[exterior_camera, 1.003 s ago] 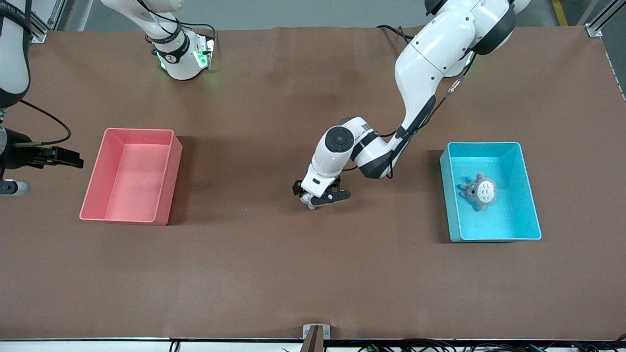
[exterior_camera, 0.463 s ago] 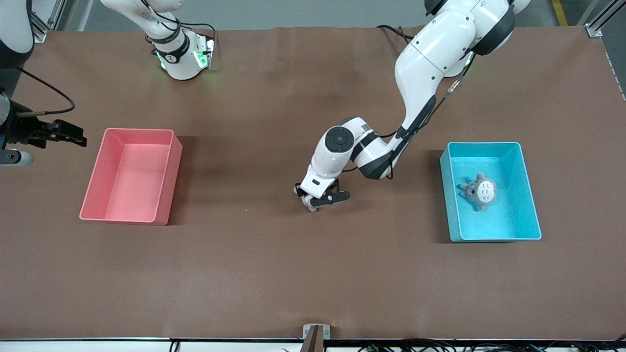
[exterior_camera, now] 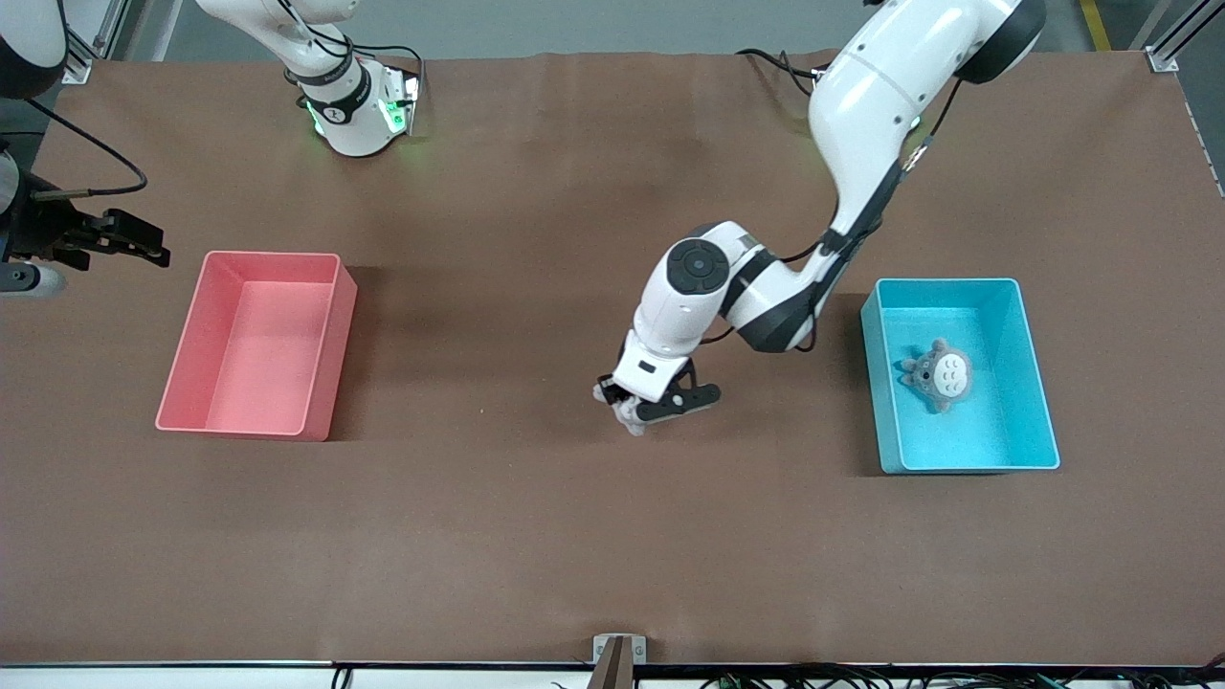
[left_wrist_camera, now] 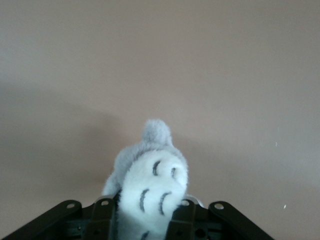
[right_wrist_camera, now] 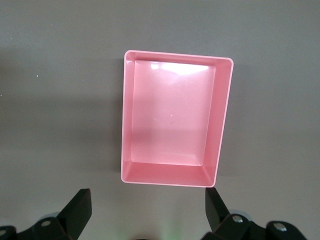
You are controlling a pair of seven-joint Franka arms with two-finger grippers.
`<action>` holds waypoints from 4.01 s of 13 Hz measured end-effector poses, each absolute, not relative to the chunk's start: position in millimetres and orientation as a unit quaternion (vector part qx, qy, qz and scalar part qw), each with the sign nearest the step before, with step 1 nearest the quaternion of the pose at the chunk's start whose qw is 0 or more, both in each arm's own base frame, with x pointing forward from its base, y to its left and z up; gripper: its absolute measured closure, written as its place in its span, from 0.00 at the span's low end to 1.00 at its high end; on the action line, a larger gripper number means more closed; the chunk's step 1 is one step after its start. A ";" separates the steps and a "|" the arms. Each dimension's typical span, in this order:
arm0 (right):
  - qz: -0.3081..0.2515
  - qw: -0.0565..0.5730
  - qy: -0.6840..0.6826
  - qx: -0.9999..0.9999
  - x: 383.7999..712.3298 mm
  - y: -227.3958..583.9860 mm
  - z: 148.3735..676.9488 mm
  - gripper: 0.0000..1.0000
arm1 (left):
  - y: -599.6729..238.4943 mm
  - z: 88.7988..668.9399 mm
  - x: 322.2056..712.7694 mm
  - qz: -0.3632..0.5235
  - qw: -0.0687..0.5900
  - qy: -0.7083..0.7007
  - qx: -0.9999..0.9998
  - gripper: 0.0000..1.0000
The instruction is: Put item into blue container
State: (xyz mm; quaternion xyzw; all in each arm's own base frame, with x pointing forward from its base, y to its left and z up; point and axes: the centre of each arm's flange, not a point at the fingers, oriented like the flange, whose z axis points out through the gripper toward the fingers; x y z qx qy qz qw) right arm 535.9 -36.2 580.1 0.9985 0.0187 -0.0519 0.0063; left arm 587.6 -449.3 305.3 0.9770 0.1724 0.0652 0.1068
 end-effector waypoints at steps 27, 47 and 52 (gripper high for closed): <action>-0.023 -0.012 0.012 1.000 508.0 -37.3 597.7 0.00 | 34.8 276.4 657.3 -0.010 0.005 -0.049 0.999 0.77; -0.025 -0.013 0.005 1.000 508.0 -34.4 597.1 0.00 | 48.2 380.2 651.2 -0.014 -0.024 -0.050 0.998 0.00; -0.024 -0.013 0.013 1.000 508.3 -33.5 597.2 0.00 | 77.1 467.1 626.6 -0.060 0.007 -0.043 0.997 0.00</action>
